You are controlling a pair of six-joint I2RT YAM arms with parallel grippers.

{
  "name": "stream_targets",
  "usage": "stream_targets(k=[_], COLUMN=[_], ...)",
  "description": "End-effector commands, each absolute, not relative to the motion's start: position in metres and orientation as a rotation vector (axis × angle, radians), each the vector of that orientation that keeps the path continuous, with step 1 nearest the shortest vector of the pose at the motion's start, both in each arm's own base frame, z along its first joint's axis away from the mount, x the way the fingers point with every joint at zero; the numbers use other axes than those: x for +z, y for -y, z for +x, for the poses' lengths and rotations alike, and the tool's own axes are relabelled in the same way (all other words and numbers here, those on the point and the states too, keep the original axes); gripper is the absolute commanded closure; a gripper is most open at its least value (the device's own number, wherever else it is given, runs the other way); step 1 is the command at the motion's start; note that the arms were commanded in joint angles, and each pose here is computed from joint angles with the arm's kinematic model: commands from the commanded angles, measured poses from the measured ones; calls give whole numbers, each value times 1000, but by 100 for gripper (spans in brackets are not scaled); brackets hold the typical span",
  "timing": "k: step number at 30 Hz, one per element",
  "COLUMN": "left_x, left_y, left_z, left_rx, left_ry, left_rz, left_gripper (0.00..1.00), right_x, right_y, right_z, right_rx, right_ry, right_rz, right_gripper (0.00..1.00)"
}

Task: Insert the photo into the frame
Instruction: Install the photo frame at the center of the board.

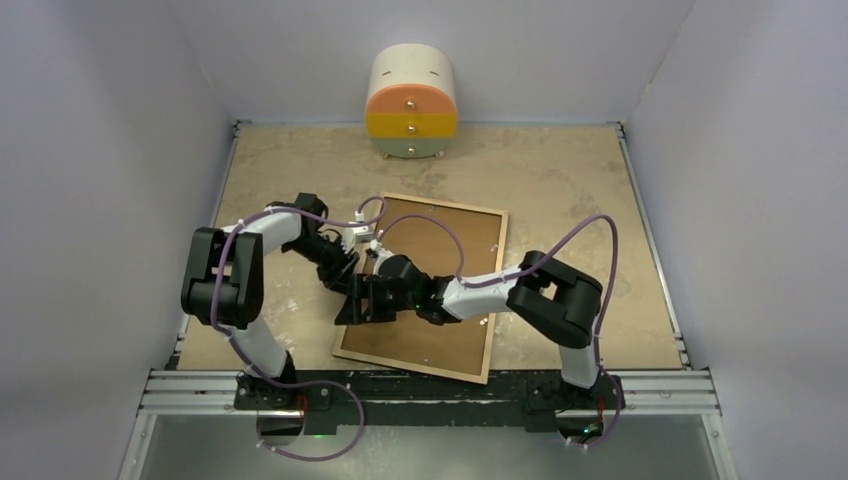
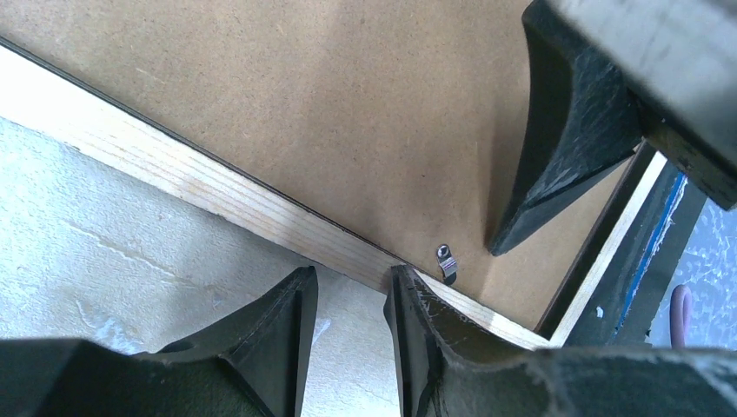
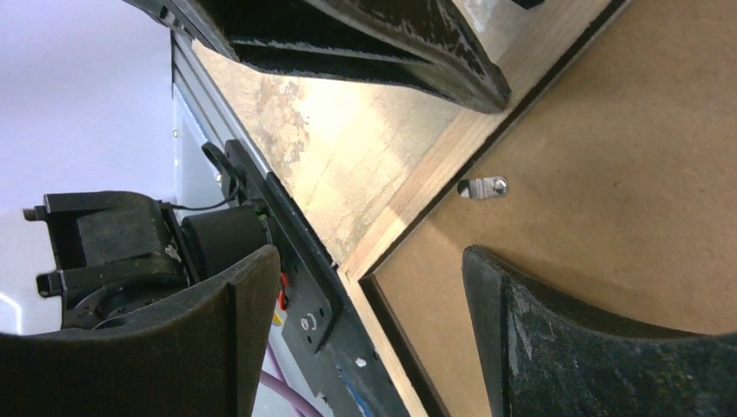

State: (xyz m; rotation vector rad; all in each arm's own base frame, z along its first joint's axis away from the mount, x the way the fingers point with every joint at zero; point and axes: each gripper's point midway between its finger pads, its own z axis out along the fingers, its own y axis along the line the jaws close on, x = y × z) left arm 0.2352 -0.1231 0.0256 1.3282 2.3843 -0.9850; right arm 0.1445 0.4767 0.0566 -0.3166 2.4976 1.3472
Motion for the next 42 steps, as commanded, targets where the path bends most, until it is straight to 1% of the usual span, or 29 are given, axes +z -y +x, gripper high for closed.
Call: stream_targets(k=[1,4,8,11,17,33,38,42], left_x=[31,31,31,32,34,35,34,38], left_y=[131,131,132,132,133,135,135,134], left_z=[237,236,234,233,230,225,222,224], left_rx=[-1005,-1008,-1020,-1022,-1041,-1066,-1086,-1088], left_ry=[-2306,-2303,-2295,-2290,-2278,-2256,-2252,-2252], left_rz=[1376,1377,1382,1386,1391,1416,1429,1427], left_gripper=[62,62,62,62,62,63,63,63], right_x=[48,41,37,37,29,20,23,31], right_y=[-484,-485,-485,-481,-478,-477,-480,-480], right_z=[146,153,166,175,179,189,194,187], right_rx=[1293,1263,1187,1118,1073,1018,1034,1055], right_ry=[-2505,-2494,-2455,-2431,-2429,-2383,-2339,-2351], right_rz=[-354,-329,-299,-293,-292,-290,-287,-321], right_gripper=[21,22,28,28,29,29,29,29])
